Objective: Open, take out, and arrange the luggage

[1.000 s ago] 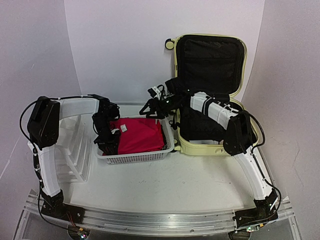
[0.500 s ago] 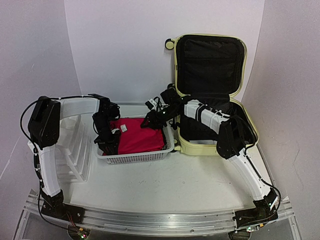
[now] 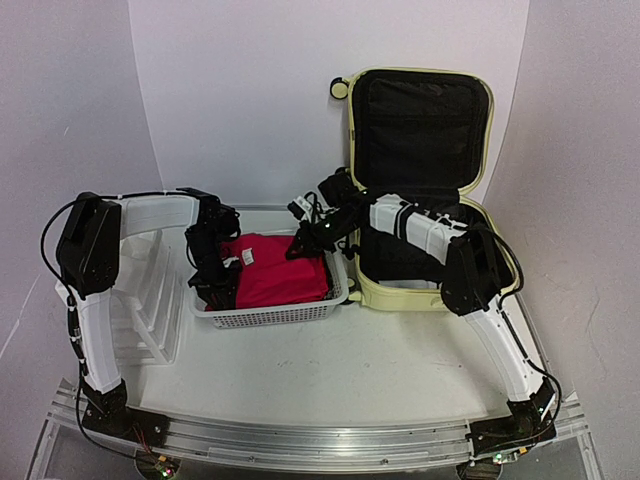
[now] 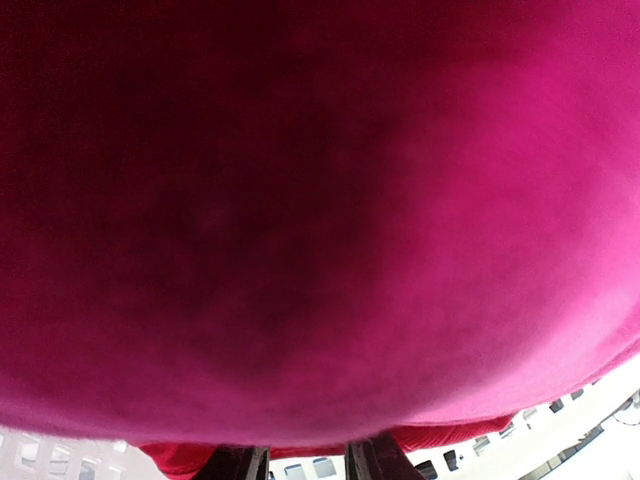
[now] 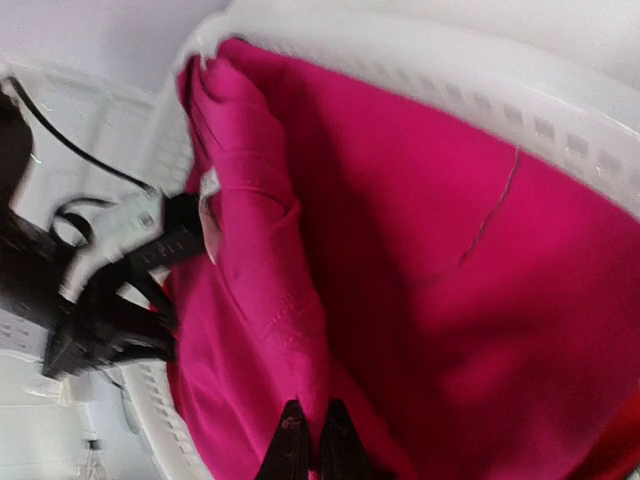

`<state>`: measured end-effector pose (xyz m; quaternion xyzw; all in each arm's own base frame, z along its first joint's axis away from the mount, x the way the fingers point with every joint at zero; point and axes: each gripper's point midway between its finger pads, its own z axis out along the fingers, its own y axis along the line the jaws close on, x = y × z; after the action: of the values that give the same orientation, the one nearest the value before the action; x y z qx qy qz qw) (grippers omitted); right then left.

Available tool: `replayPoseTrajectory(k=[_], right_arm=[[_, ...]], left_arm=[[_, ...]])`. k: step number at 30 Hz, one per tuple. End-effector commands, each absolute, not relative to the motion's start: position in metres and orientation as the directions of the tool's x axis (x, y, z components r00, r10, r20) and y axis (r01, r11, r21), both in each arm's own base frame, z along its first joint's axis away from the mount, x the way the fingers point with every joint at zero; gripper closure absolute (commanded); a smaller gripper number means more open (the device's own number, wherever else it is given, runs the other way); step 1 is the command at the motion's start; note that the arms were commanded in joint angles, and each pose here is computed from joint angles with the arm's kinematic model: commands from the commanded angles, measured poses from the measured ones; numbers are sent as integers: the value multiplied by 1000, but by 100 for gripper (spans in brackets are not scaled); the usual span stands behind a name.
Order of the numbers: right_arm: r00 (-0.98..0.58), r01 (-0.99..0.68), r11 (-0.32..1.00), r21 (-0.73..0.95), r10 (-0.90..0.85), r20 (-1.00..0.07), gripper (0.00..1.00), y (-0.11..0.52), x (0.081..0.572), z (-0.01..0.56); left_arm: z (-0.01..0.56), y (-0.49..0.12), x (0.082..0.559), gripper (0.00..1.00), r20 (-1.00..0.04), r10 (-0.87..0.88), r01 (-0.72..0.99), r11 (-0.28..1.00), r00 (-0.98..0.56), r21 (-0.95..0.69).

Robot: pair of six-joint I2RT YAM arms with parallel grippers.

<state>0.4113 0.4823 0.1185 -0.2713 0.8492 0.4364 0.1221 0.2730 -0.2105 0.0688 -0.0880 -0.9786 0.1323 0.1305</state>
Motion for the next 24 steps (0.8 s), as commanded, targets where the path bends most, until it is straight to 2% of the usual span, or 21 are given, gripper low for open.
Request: replayPoseTrajectory(k=[1,2,3,5,7,10,12,14,20,24], right_arm=[[-532,-835,486,258,-594,-603,100,470,378,154],[-459,-873,463,154,-673,-580,100,466,372,146],[-412,-897,428,111,-720,-559,96,465,362,141],[-390,-918,360,169,-731,-560,87,472,339,145],[-394,-919,299,257,-723,-568,83,485,317,148],[-413,-898,206,390,-703,-579,68,508,286,155],[-436,-883,208,421,-696,-570,55,512,281,156],[-459,-872,230,431,-689,-561,47,511,281,158],[-530,-821,231,523,-650,-545,37,499,275,174],[-636,-744,259,616,-555,-536,36,496,291,186]], left_arm=[[63,-212,279,74,222,221,157,948,-950,-276],[63,-212,279,74,221,221,157,949,-950,-275],[63,-212,279,74,222,221,157,949,-950,-275],[63,-211,278,74,223,221,156,949,-949,-274],[61,-211,277,74,227,224,158,949,-948,-275],[63,-212,280,74,217,229,165,947,-949,-277],[68,-213,283,75,201,231,171,945,-952,-279],[74,-214,285,75,183,230,173,943,-956,-285],[80,-210,280,72,169,212,160,948,-963,-277],[97,-213,274,59,132,221,168,931,-966,-325]])
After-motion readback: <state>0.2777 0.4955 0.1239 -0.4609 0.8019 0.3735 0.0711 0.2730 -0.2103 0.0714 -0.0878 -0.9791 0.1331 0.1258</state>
